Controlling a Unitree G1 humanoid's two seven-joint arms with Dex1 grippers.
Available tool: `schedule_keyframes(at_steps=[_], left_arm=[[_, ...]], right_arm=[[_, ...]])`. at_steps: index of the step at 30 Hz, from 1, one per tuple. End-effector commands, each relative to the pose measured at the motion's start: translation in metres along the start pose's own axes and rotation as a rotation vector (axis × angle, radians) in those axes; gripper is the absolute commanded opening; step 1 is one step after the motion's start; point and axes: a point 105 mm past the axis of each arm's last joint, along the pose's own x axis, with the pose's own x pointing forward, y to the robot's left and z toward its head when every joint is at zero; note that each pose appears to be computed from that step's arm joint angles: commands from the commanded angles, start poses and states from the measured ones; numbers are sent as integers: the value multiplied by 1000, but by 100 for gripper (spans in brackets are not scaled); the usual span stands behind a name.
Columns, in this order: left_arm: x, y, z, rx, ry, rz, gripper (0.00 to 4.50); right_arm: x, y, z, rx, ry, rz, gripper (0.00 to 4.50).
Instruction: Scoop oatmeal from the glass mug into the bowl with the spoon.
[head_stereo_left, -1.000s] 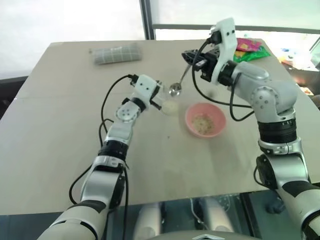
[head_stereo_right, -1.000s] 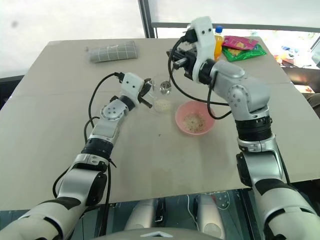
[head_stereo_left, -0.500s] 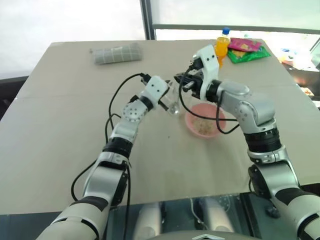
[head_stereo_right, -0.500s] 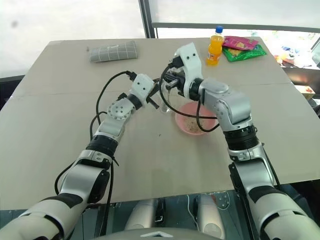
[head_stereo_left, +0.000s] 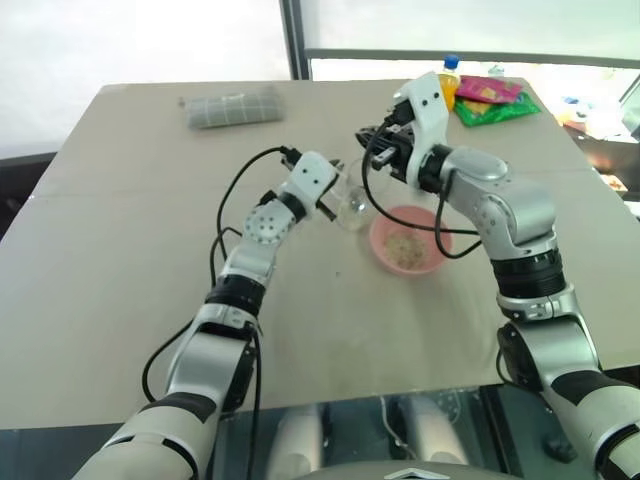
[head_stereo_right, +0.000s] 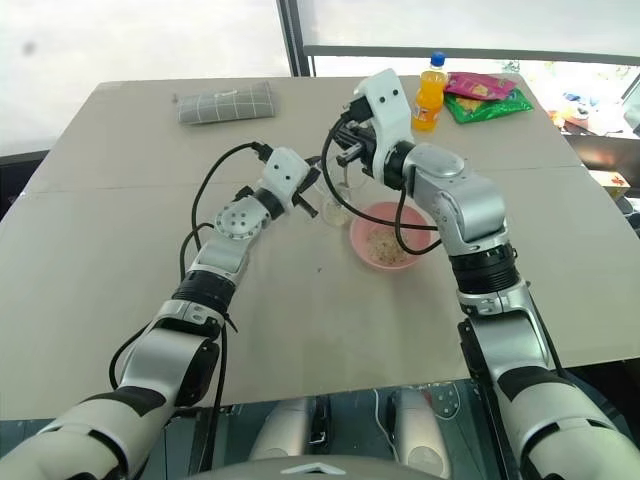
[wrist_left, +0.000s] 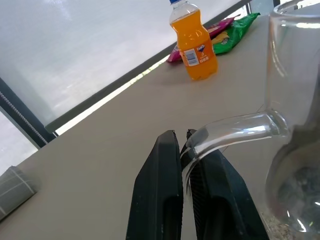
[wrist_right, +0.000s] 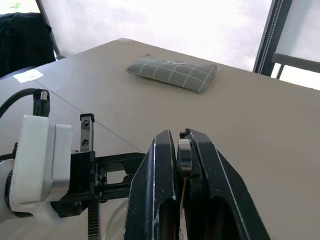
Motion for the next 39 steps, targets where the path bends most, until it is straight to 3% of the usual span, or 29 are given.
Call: schedule_keyframes(at_steps=[1,6,16,24,39], left_arm=[[5,-1,15,27,-55,-11,11],[5,-1,16,28,-54,-15,11],[3,0,12,30,-42,-13,11],[2,-2,9,22,-34,-11,11],[5,-8,6,12,-24,-25,11]], right_arm=[[-3,3,1,-50,-26,11,0],[-3,11,-15,-38,5,34,0],[-6,-2,13,258,-78,-15,0],[-16,-12,22,337,-100,-52,0],[-31,-26,37,234,-114,-95,0]])
